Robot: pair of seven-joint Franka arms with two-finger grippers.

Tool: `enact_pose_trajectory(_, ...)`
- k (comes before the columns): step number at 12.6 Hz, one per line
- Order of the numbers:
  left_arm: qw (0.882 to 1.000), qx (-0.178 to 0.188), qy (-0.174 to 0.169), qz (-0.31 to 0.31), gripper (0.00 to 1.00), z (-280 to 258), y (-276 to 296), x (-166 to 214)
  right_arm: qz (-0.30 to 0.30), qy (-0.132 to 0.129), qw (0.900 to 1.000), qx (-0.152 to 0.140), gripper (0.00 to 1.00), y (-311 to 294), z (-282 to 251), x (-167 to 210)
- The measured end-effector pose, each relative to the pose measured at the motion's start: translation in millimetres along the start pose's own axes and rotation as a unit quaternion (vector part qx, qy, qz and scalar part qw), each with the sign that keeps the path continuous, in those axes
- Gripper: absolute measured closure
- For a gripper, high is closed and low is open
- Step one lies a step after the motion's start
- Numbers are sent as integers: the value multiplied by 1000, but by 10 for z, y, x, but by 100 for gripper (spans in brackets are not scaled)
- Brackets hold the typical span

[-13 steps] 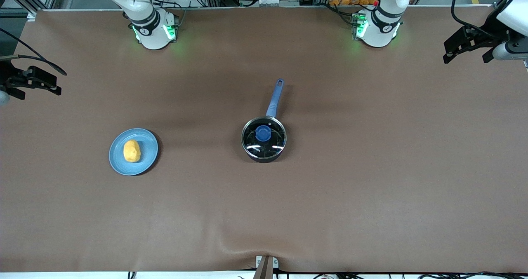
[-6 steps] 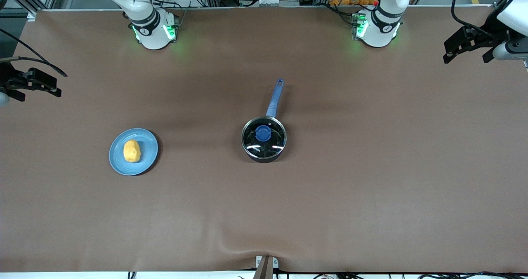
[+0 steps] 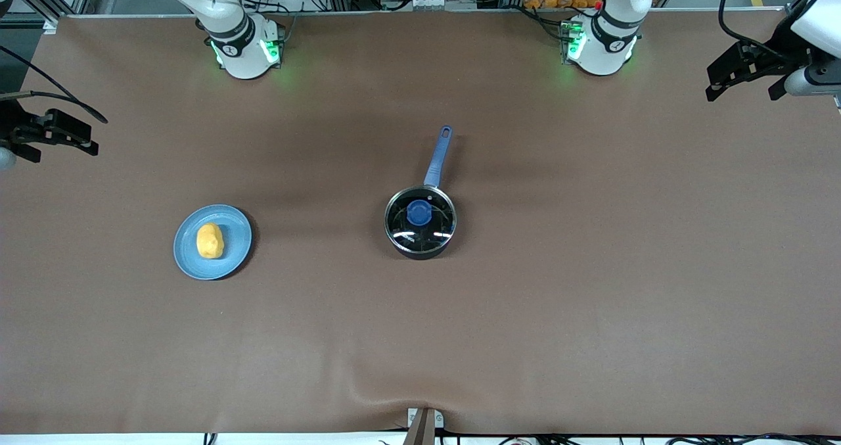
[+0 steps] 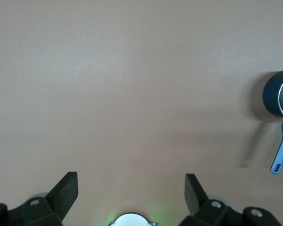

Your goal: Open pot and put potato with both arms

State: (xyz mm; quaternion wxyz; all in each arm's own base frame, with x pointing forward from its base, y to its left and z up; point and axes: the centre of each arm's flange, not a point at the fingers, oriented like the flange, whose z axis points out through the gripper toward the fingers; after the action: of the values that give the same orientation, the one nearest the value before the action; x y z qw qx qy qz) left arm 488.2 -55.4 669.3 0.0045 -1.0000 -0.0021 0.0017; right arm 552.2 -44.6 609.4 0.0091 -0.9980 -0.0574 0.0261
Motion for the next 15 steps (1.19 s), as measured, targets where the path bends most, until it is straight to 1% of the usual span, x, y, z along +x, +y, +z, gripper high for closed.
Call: enact_pose_trajectory(15,1000,1,0,4,0,2,48,-4,-1,0,1000,0,0,-6,4,1)
